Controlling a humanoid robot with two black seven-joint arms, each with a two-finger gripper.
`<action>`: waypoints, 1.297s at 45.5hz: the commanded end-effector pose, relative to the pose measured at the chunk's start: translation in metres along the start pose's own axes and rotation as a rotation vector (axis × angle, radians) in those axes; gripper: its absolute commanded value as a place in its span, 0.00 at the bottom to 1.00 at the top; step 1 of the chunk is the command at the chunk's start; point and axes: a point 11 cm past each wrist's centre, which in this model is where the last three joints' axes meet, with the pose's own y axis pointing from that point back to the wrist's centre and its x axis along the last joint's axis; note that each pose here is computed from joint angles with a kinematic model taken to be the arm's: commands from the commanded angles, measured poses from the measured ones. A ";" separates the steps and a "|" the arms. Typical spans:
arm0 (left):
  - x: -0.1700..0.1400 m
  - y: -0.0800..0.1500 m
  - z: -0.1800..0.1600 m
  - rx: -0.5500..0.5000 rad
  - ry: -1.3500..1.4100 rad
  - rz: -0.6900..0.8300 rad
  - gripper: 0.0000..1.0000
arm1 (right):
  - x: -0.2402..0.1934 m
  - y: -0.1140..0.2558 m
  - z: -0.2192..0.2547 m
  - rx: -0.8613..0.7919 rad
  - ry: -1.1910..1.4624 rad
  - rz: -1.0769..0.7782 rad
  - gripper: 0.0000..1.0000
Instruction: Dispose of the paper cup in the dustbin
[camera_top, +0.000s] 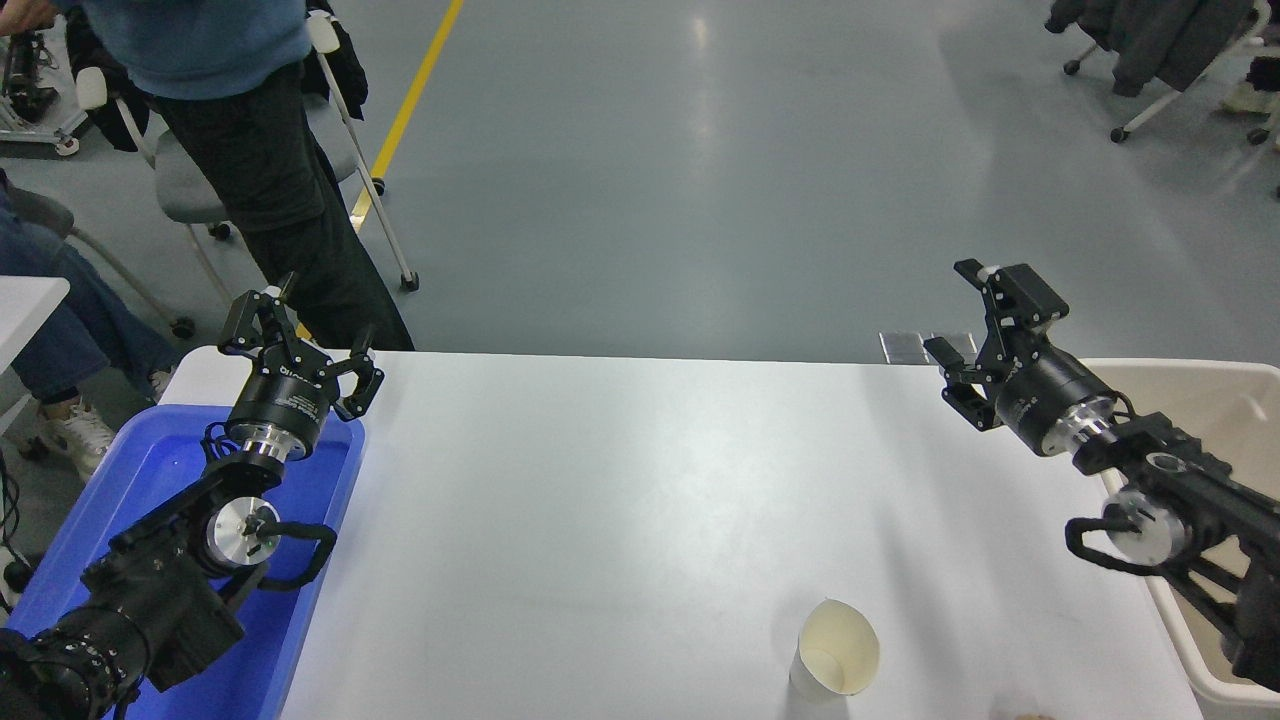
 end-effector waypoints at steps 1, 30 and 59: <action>0.000 0.000 0.000 0.000 0.000 0.000 1.00 | -0.030 0.000 -0.004 -0.075 0.341 -0.233 1.00; 0.000 0.000 0.000 0.001 0.000 0.000 1.00 | -0.078 -0.015 -0.031 -0.105 1.124 -0.753 1.00; 0.000 0.000 0.001 -0.001 -0.001 0.001 1.00 | -0.089 0.038 0.010 -0.345 1.196 -1.069 1.00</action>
